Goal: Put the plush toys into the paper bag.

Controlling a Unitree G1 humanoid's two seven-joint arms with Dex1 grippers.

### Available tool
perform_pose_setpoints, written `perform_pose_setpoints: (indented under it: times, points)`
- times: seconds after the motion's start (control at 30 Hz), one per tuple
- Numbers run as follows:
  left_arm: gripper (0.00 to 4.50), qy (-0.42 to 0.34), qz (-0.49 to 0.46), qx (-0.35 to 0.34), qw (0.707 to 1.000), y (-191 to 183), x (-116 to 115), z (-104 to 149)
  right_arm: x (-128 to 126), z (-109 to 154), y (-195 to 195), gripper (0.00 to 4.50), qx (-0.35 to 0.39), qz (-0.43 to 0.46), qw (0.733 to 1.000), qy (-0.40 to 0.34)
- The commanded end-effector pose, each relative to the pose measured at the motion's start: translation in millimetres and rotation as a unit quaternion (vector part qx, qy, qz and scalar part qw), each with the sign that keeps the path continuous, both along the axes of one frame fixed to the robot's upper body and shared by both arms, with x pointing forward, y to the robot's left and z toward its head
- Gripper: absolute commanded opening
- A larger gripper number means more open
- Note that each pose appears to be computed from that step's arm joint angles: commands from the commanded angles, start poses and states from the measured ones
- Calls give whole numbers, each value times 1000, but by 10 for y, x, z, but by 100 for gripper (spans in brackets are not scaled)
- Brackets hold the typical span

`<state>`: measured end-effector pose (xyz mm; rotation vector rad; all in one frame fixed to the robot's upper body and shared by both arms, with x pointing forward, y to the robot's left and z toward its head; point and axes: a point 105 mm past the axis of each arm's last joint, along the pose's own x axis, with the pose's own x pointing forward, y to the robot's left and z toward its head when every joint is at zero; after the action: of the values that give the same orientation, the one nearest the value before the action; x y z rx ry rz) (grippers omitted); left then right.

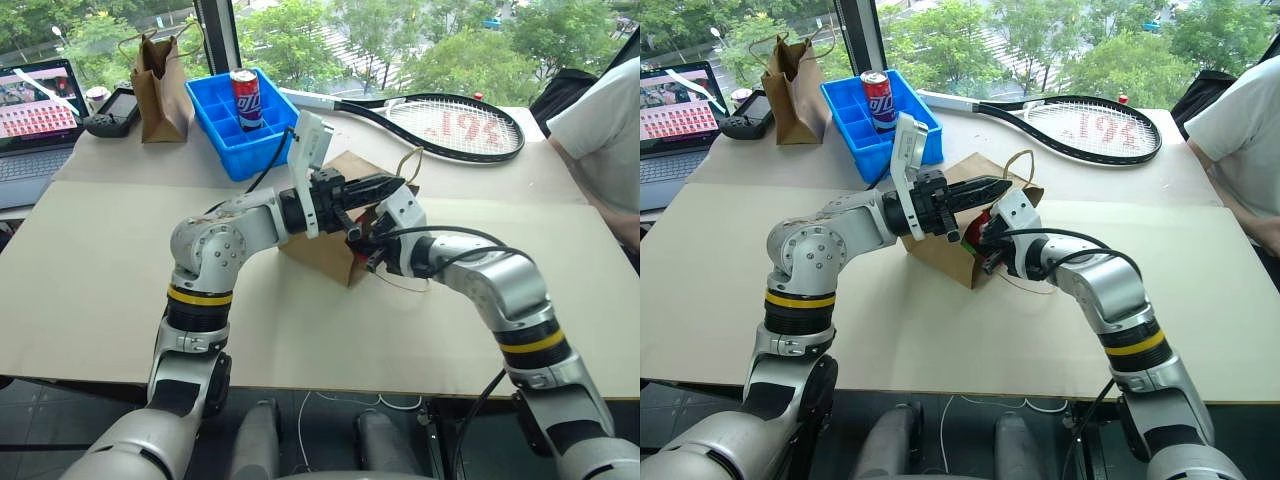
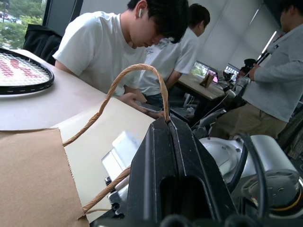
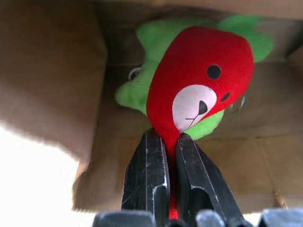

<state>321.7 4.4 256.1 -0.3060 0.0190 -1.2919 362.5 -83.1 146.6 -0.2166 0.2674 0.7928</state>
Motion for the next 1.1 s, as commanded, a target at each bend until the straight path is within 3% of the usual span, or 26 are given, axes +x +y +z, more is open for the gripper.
perform_pose_setpoints:
  times: [0.03,0.1,0.27,0.6,0.97,1.1]
  points:
    - [0,-24,-15,-13,1000,-19,-105,130,90,90,-3,1,57,-15,998,-34]
    - [0,-25,-12,-13,1000,-5,-106,133,177,164,18,1,157,-49,986,-35]
    - [0,-23,-9,-14,1000,7,-113,134,415,126,-162,1,214,-142,965,-44]
    - [0,-23,-4,-15,1000,13,-98,138,363,43,198,1,246,-83,966,-13]
    - [0,-22,0,-14,1000,12,-76,111,100,51,-190,373,208,-80,975,5]
    - [0,-23,0,-15,1000,13,-71,107,-61,84,-567,373,246,-110,962,43]
